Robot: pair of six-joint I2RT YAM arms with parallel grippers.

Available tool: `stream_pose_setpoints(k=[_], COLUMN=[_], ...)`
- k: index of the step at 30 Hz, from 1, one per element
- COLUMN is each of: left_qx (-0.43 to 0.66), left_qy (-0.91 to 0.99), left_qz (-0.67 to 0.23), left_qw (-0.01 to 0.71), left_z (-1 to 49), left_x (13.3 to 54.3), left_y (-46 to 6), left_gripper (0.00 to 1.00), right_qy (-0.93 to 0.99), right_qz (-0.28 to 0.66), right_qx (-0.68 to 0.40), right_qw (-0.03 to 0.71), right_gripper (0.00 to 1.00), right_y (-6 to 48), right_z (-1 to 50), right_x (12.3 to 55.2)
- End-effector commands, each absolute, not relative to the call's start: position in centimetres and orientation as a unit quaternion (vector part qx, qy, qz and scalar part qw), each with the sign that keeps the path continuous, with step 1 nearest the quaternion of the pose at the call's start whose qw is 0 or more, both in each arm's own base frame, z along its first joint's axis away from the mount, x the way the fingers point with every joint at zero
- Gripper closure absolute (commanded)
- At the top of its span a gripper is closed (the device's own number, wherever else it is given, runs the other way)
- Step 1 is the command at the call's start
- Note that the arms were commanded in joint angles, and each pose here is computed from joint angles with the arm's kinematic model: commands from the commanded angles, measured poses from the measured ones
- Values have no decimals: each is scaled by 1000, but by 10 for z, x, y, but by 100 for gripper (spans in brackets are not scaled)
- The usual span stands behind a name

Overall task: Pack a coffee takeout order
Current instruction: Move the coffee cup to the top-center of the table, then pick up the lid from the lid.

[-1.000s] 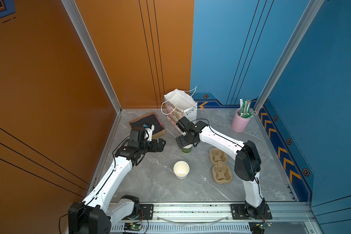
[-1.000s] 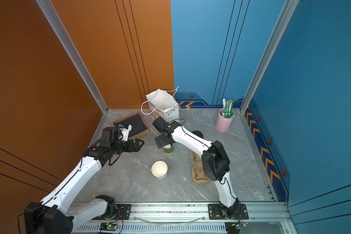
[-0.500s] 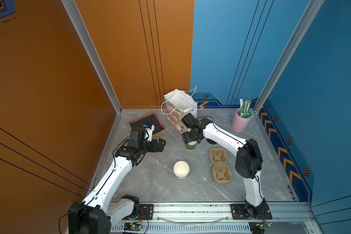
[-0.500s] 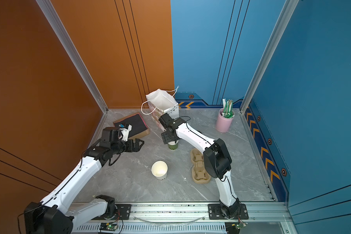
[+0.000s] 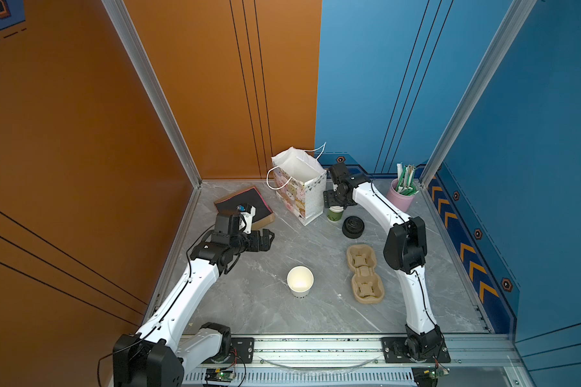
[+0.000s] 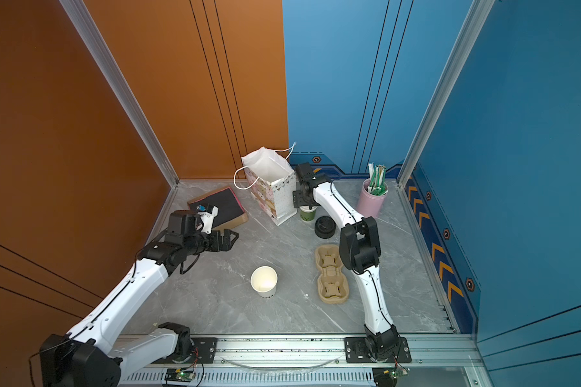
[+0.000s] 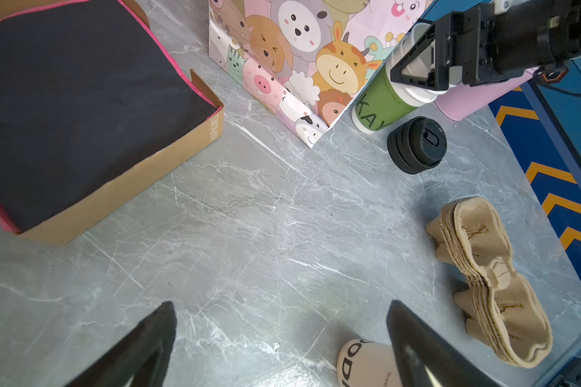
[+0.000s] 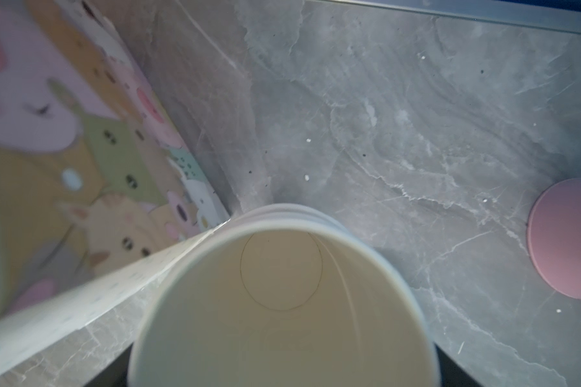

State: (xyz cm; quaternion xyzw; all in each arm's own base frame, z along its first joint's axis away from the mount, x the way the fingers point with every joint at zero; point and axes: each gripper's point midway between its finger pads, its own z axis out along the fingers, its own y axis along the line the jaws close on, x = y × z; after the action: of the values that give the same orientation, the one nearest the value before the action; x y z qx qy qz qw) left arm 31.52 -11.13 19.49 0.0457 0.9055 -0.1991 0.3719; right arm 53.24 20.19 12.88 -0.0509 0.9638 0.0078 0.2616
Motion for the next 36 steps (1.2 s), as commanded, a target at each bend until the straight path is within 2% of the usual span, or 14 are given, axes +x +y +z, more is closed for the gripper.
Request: stream_pose_setpoints(k=[1,5,10,12,21,28,32,36], left_qx=[56,55,56,55,56,56,56,56], left_qy=[910,911,911,911,910,909,909,909], left_qz=[-194,-193,-192,-192,-189,-187,-184,-184], left_qw=[362,360,361,361,364,368,370,369], left_z=[187,186,186,186,187,189,189,189], left_x=[309,309,309,309,308,308,308,308], left_y=[-111,-110,-110,-110,-109,-108,-107,-107], left_gripper=[2,2,2,2,2,2,2,2], right_qy=[967,964,959,955,932,915,927,945], right_qz=[-7,-11,2,9,39,38,25,8], right_qx=[-66,-61,-60,-62,-55,-59,-75,-86], right_qw=[248,259,276,289,356,396,366,314], right_gripper=[12,11,3,0,0,0,0,0], right_y=[197,192,191,193,182,159,146,135], right_z=[111,111,128,145,237,306,292,248], right_x=[541,555,562,562,549,506,471,441])
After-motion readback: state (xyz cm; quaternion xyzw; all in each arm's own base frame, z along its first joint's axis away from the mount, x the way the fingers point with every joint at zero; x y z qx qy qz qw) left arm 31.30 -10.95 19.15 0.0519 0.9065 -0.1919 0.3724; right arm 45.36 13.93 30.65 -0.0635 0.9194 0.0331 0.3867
